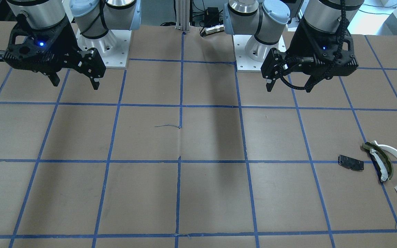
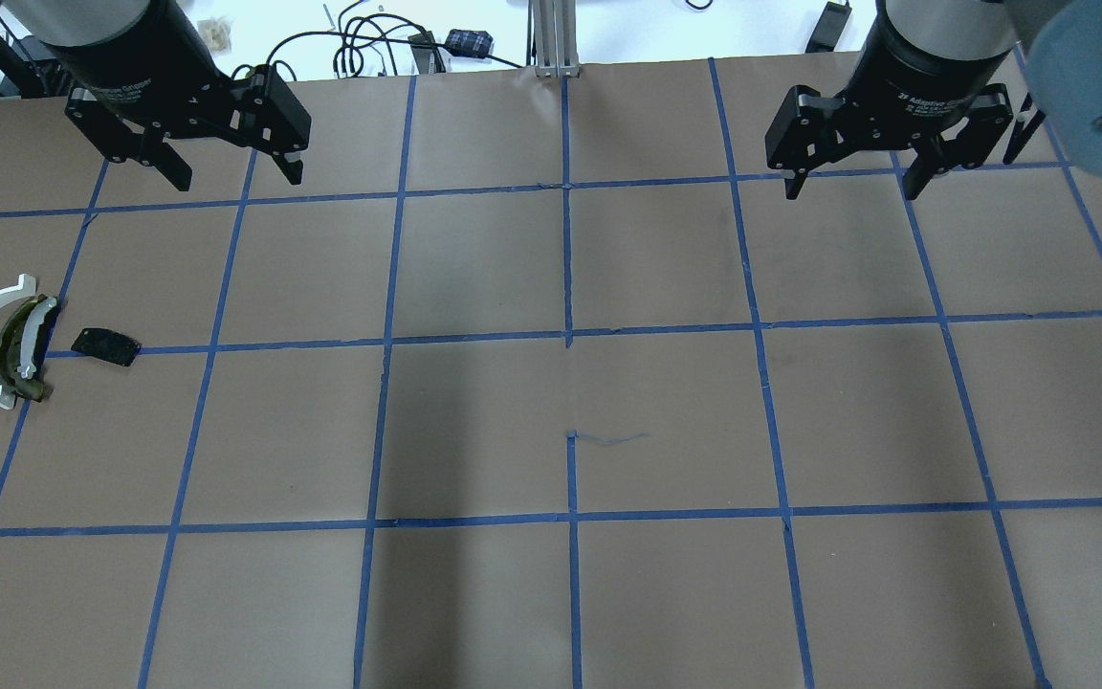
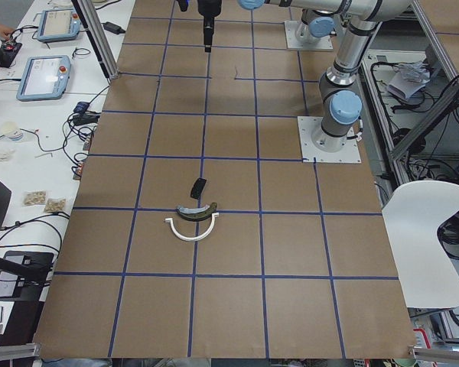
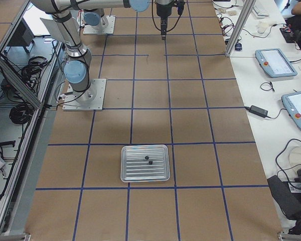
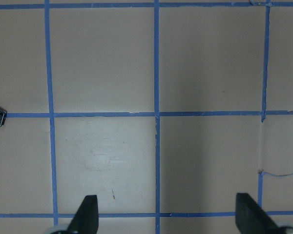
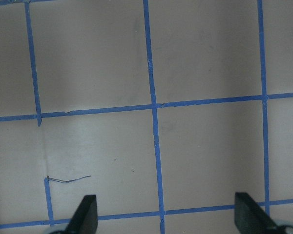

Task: Place bearing gear from tray to pile

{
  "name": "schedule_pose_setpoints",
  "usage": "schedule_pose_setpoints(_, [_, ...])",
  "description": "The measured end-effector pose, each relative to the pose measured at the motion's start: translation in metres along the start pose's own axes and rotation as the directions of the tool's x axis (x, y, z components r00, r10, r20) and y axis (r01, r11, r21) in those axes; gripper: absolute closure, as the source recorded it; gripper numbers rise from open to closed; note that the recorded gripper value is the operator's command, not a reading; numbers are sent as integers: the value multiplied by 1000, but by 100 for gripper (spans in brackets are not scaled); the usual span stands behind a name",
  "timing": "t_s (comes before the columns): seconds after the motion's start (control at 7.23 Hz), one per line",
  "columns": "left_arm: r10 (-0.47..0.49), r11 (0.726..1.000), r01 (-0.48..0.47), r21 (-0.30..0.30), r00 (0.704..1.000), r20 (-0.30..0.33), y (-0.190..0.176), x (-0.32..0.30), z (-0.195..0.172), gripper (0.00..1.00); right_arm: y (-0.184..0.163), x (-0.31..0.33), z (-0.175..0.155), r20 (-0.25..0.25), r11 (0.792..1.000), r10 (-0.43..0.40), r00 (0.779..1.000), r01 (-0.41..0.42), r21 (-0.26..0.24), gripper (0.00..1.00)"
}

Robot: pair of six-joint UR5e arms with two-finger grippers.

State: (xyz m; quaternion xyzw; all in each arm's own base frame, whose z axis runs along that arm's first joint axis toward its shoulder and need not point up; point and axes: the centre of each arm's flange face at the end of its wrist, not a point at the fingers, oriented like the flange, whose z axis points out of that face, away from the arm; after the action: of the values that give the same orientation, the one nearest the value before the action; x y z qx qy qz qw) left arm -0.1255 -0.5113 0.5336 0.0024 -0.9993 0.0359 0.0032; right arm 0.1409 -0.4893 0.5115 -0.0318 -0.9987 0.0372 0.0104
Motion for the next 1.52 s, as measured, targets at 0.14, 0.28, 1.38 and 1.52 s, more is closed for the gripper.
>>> schedule_pose_setpoints(0.14, [1,1000,-1,0,1000,1,1,0,0,0,0,0,0,-2,1000,-21,1000,21,0,0])
schedule_pose_setpoints(0.28, [2,1000,-2,-2,1000,4,2,0,1,0,-1,0,0,-4,998,-60,998,60,0,0])
schedule_pose_setpoints(1.38, [4,1000,-4,-5,1000,7,3,1,2,0,-28,241,29,-31,891,-442,897,435,-128,3])
schedule_pose_setpoints(1.52, [4,1000,-4,-5,1000,7,3,1,2,0,-29,297,49,-6,866,-486,874,480,-141,3])
